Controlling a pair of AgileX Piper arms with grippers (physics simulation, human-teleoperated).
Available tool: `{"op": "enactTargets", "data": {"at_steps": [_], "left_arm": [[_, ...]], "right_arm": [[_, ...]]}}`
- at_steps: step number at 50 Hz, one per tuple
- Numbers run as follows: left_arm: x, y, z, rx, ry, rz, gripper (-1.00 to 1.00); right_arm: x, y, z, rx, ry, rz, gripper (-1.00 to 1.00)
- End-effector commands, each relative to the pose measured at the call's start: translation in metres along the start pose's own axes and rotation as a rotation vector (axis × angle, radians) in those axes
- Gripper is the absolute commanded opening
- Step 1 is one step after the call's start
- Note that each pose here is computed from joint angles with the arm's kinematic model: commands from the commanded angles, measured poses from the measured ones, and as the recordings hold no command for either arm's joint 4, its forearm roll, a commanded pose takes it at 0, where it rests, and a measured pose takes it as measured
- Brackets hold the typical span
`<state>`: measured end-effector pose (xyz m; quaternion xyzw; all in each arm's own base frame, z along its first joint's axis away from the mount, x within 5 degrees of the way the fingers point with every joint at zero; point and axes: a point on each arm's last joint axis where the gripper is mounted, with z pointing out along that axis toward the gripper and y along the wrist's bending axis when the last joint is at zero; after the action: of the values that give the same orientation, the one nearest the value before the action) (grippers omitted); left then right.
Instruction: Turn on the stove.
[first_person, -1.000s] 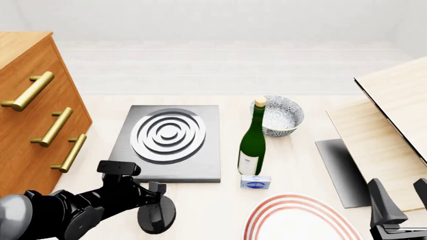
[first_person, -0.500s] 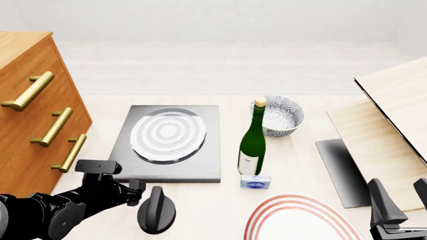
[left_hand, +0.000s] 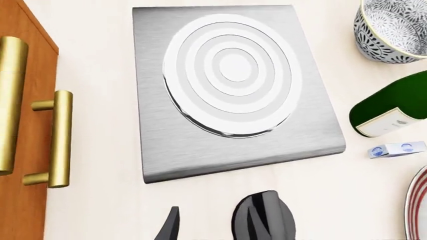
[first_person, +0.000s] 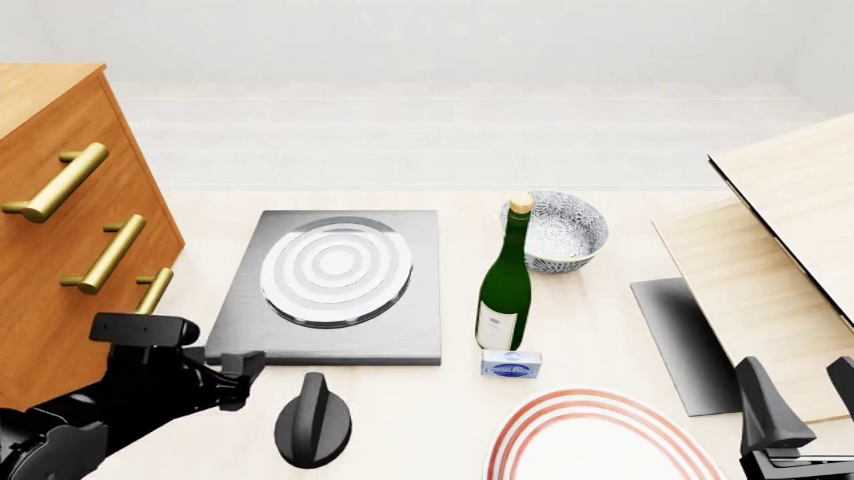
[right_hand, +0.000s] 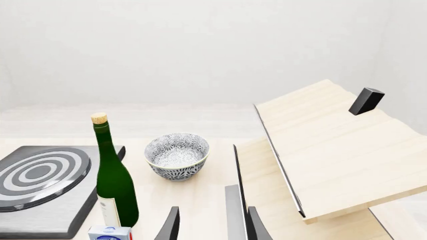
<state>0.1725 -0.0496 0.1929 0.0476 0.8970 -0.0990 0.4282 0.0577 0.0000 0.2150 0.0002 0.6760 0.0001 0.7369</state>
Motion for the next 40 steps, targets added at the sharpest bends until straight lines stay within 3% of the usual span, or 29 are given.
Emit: {"op": "enactTargets", "data": {"at_steps": [1,7,11,13,14,15,20,25,30,33,40], "left_arm": [[-0.009,-0.001,-0.030,0.013,-0.091,0.037,1.00],[-0.021,0.001,-0.038,-0.002,-0.137,0.025,1.00],[-0.030,-0.003,-0.062,0.016,-0.238,0.080,1.00],[-0.030,-0.002,-0.063,0.014,-0.242,0.077,1.00],[-0.031,-0.002,-0.068,0.015,-0.262,0.091,1.00],[-0.032,-0.003,-0.081,0.028,-0.313,0.053,1.00],[-0.033,-0.004,-0.113,0.061,-0.426,-0.020,1.00],[-0.039,-0.003,-0.148,0.046,-0.552,0.031,1.00],[-0.035,-0.003,-0.178,0.065,-0.666,0.004,1.00],[-0.034,-0.004,-0.188,0.077,-0.697,-0.009,1.00],[-0.027,-0.004,-0.222,0.079,-0.826,0.042,1.00]], "right_arm": [[0.000,0.000,0.000,0.000,0.000,0.000,1.00],[0.000,0.000,0.000,0.000,0.000,0.000,1.00],[0.000,0.000,0.000,0.000,0.000,0.000,1.00],[0.000,0.000,0.000,0.000,0.000,0.000,1.00],[0.000,0.000,0.000,0.000,0.000,0.000,1.00],[0.000,0.000,0.000,0.000,0.000,0.000,1.00],[0.000,0.000,0.000,0.000,0.000,0.000,1.00],[0.000,0.000,0.000,0.000,0.000,0.000,1.00],[0.000,0.000,0.000,0.000,0.000,0.000,1.00],[0.000,0.000,0.000,0.000,0.000,0.000,1.00],[0.000,0.000,0.000,0.000,0.000,0.000,1.00]]}}
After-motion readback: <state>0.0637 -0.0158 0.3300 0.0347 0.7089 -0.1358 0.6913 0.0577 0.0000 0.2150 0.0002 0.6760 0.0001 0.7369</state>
